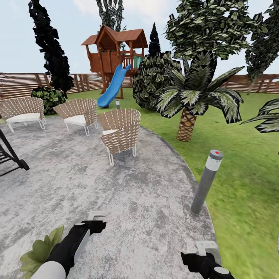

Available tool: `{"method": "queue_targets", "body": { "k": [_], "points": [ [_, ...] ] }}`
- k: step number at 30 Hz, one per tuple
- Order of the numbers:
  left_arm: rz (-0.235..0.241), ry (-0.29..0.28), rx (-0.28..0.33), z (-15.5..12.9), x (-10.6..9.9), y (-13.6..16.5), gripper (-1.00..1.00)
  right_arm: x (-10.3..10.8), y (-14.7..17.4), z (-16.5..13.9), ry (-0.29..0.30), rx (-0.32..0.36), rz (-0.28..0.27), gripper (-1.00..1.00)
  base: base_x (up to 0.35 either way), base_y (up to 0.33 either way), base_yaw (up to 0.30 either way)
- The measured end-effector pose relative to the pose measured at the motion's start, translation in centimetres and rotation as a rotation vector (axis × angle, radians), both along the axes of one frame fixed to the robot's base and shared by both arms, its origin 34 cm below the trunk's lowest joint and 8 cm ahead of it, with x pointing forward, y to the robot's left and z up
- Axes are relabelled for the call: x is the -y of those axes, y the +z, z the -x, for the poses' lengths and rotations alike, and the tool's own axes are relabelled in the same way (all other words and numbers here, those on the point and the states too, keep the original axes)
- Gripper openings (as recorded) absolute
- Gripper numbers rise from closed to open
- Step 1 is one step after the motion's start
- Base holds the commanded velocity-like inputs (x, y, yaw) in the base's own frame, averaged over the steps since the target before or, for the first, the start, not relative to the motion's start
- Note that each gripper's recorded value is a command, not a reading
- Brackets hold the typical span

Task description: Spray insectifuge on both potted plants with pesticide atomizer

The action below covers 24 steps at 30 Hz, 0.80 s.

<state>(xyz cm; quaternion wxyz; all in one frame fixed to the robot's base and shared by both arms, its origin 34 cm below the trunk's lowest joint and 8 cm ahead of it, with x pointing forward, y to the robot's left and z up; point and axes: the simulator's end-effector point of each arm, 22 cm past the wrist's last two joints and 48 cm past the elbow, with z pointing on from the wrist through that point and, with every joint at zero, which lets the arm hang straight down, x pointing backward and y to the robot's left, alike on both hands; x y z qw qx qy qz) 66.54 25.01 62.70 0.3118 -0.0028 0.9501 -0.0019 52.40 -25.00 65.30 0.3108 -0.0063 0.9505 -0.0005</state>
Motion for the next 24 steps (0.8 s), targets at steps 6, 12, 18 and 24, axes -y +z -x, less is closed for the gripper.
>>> {"method": "queue_targets", "body": {
  "k": [6, 12, 18, 24],
  "points": [
    [0.001, 0.0, 0.0, -0.01, 0.03, -0.02, 1.0, -0.01, -0.02, -0.01, 0.0, 0.0, 0.0, 1.0, -0.083, 0.066, 0.265],
    [0.001, 0.001, -0.001, 0.02, 0.03, -0.06, 1.0, -0.02, -0.04, 0.02, 0.0, -0.001, 0.0, 1.0, -0.035, 0.029, 0.265],
    [0.001, 0.001, -0.004, 0.07, 0.03, -0.19, 1.0, -0.02, -0.14, 0.06, 0.0, -0.004, 0.0, 1.0, -0.003, 0.003, 0.264],
    [0.001, 0.001, -0.006, 0.13, 0.03, -0.35, 1.0, -0.02, -0.26, 0.11, 0.0, -0.007, 0.0, 1.0, 0.0, 0.0, 0.265]
  ]
}}
